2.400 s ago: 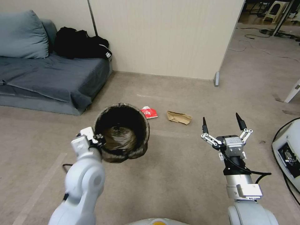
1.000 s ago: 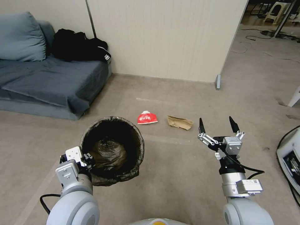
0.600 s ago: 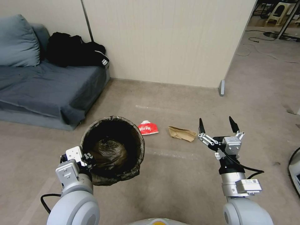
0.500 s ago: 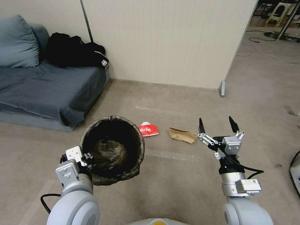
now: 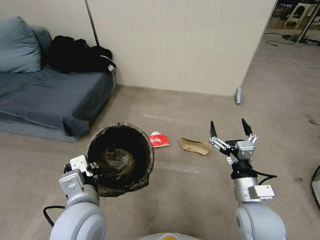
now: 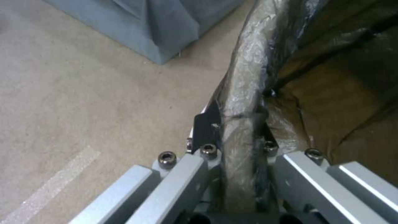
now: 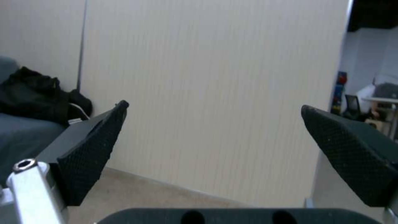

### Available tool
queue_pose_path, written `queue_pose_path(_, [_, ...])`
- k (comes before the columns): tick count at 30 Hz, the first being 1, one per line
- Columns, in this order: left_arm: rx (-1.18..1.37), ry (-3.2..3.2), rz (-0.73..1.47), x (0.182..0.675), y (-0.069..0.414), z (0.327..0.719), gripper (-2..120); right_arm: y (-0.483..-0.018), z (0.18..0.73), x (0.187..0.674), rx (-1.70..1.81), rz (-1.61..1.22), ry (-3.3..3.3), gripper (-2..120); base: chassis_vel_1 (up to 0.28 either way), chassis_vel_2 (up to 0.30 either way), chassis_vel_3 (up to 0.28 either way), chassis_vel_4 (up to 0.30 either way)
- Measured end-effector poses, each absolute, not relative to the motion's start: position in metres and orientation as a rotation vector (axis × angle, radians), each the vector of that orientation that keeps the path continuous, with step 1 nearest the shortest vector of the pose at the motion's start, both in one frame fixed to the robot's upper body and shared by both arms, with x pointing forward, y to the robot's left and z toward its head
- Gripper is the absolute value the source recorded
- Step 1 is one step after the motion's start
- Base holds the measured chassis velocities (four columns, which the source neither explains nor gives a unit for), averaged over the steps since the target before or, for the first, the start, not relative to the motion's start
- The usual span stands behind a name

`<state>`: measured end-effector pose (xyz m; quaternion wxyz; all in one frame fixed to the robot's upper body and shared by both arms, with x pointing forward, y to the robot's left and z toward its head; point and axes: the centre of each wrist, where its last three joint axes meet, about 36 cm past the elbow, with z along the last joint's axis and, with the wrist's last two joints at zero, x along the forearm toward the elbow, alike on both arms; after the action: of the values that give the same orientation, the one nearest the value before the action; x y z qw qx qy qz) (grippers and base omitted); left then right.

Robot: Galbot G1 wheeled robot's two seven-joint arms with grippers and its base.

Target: Pick up the trash bin, then pick up the garbage from the floor and place it into the trash bin.

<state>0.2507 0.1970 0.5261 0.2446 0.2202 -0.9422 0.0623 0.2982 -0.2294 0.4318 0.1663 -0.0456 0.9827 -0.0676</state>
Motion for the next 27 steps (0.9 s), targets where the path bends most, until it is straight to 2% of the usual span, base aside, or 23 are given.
queue_pose_path(6, [0.569,-2.577,0.197,0.253,0.200,0.527,0,-0.259,0.408,0.345,-0.266,-0.329,2.851,100,0.000,0.000,0.000,0.000])
queue_pose_path(13, [0.548,-2.581,0.207,0.253,0.200,0.528,0,-0.277,0.385,0.377,-0.399,-0.379,2.926,100,0.000,0.000,0.000,0.000])
queue_pose_path(19, [0.536,-2.581,0.209,0.255,0.198,0.526,0,-0.294,0.362,0.422,-0.682,-0.538,2.965,100,0.000,0.000,0.000,0.000])
queue_pose_path(27, [0.543,-2.579,0.200,0.256,0.199,0.524,0,-0.312,0.317,0.457,-0.912,-0.682,3.014,100,0.000,0.000,0.000,0.000])
